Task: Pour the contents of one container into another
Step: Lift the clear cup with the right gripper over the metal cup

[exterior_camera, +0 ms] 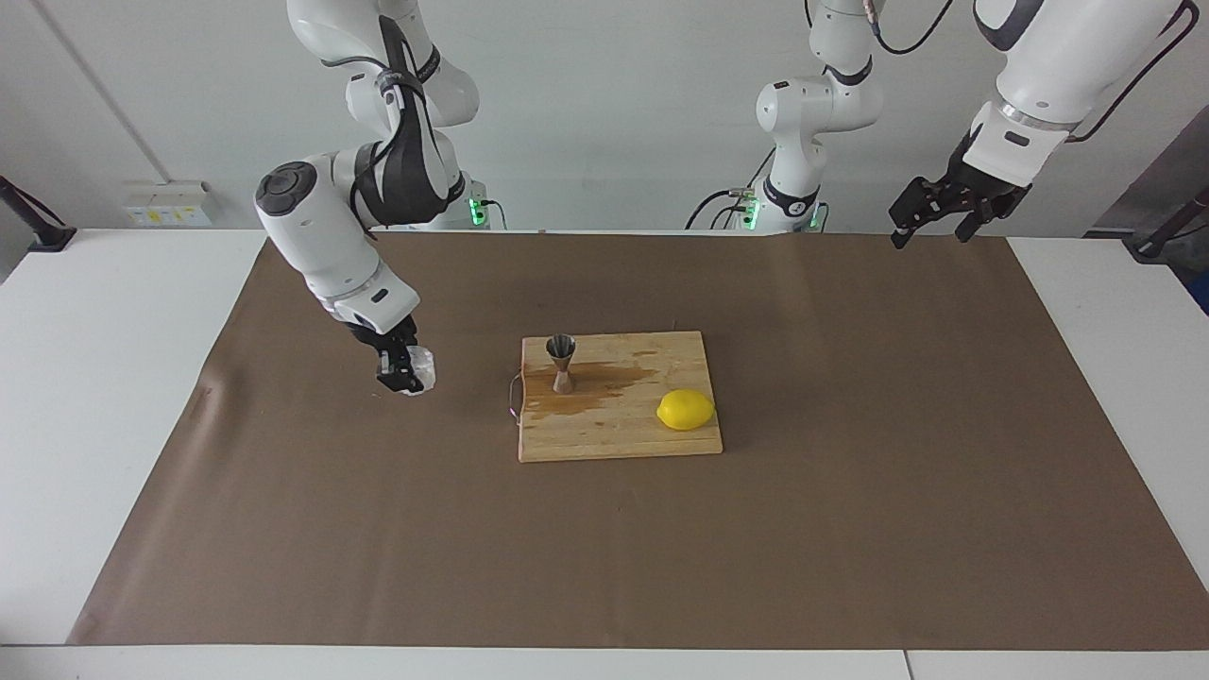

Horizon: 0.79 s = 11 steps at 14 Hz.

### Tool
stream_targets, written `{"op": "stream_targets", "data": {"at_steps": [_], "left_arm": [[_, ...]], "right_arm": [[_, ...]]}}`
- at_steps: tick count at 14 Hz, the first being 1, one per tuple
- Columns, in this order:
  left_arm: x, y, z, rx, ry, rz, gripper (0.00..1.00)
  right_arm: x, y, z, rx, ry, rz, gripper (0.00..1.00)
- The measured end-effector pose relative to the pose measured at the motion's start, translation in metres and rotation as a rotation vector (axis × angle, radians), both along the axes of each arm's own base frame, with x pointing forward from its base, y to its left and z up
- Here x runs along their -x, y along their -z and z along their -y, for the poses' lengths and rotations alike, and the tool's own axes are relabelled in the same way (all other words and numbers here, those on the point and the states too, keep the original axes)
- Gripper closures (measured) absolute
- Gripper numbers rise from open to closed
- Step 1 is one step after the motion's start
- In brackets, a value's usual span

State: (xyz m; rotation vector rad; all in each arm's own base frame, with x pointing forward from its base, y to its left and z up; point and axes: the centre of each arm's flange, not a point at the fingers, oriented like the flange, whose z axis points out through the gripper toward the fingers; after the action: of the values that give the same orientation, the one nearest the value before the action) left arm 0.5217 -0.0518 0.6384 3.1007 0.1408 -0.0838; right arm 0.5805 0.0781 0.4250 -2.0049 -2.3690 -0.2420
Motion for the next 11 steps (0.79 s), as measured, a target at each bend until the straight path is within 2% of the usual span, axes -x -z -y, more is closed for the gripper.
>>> {"op": "stream_targets", "data": {"at_steps": [7, 11], "left_arm": [[0.000, 0.000, 0.000, 0.000, 0.000, 0.000, 0.00], [0.000, 0.000, 0.000, 0.000, 0.000, 0.000, 0.00]], "right_arm": [[0.001, -0.022, -0.066, 0.168, -0.098, 0.040, 0.50], [0.005, -0.025, -0.086, 0.208, -0.115, 0.023, 0.50]]}}
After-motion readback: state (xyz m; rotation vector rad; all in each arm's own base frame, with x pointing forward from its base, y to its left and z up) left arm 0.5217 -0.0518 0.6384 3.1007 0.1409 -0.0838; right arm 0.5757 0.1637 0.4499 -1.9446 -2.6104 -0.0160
